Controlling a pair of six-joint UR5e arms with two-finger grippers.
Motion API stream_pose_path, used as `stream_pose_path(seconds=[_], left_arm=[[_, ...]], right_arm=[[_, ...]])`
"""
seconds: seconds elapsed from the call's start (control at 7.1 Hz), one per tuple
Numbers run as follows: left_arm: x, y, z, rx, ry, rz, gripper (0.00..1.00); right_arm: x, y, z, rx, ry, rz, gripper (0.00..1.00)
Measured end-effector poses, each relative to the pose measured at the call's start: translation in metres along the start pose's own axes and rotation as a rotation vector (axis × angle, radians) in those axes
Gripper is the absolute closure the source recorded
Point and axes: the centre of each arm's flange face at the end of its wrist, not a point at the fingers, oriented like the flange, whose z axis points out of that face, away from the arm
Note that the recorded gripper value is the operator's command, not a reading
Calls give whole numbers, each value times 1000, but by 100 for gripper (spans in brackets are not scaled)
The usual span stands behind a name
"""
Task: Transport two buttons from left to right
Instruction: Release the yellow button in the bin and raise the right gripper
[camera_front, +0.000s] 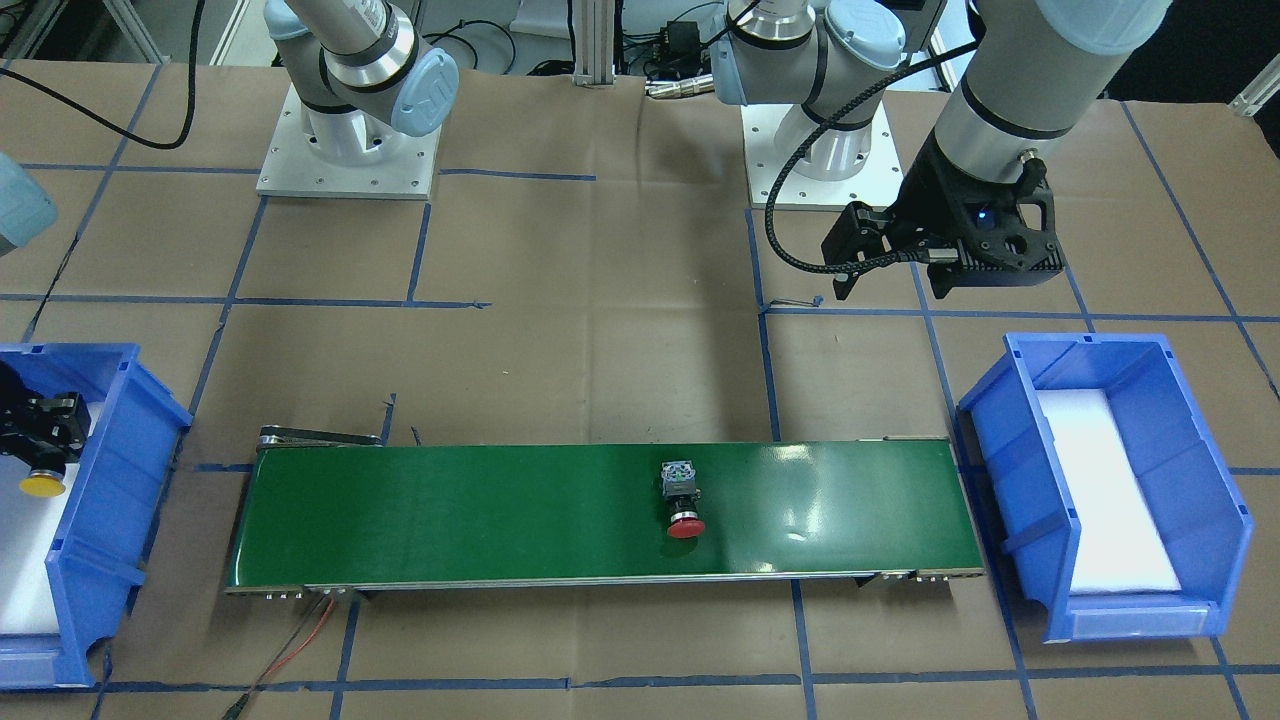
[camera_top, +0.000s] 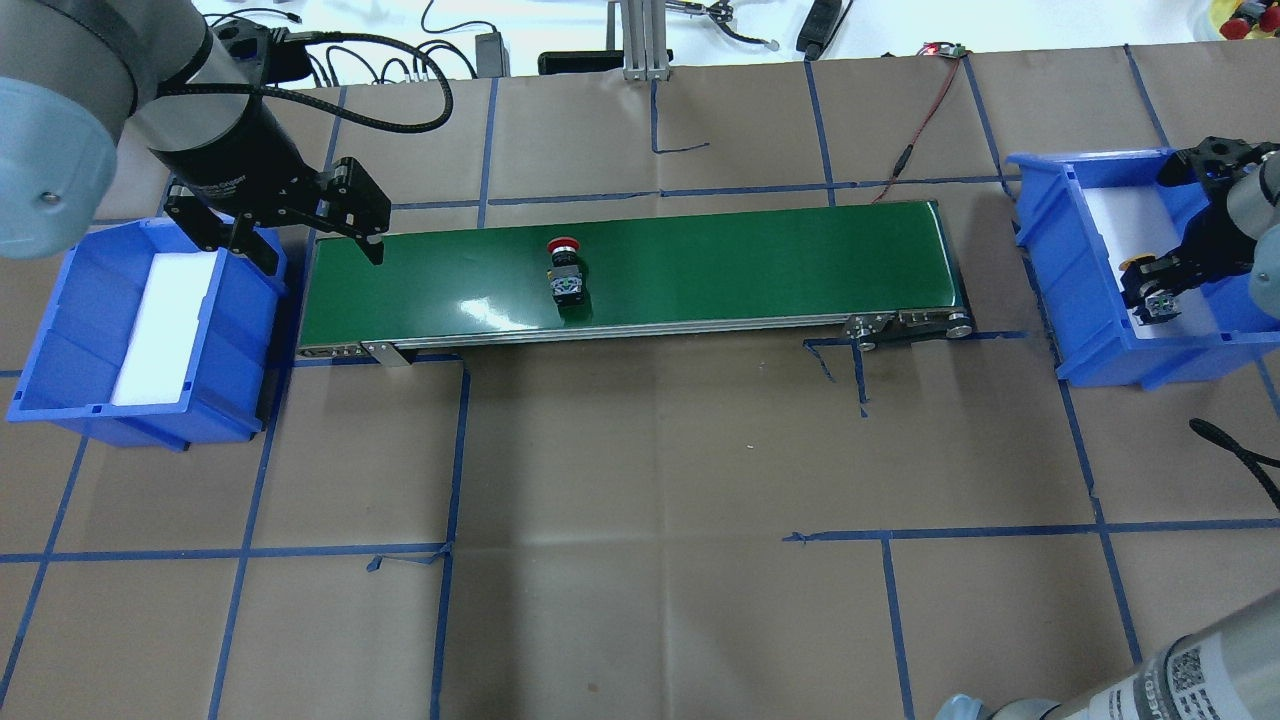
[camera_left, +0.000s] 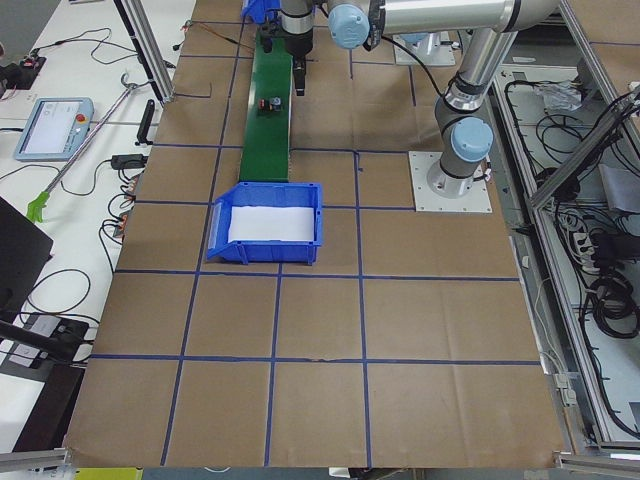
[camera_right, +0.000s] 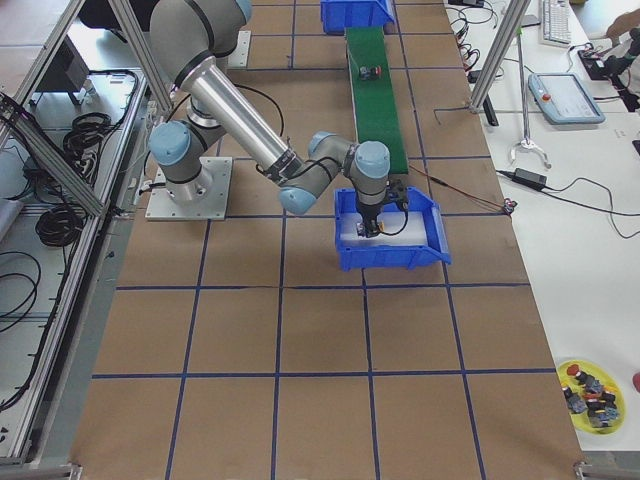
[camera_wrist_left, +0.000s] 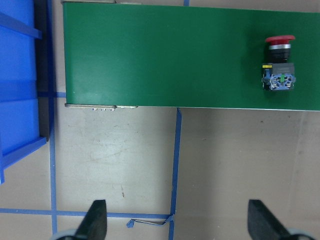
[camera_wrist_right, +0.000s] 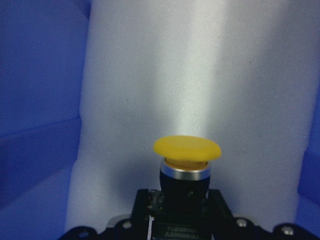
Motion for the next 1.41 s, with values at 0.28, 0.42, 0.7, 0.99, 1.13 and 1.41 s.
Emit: stream_pose_path(seconds=[0.28,0.42,0.7,0.99,1.13,1.41], left_arm=[[0,0,0,0,0,0,0],[0,0,0,1,0,0,0],[0,0,0,1,0,0,0],[0,0,-1,1,0,0,0],[0,0,-1,2,0,0,0],[0,0,-1,2,0,0,0]], right_arm=[[0,1,6,-9,-6,5,7],[0,1,6,-8,-6,8,1],[-1,0,0,-5,-3,12,1],[1,-4,-20,19,21,18,1],[2,-8,-47,48,47,18,1],[1,-17,-127,70,58,89,0]])
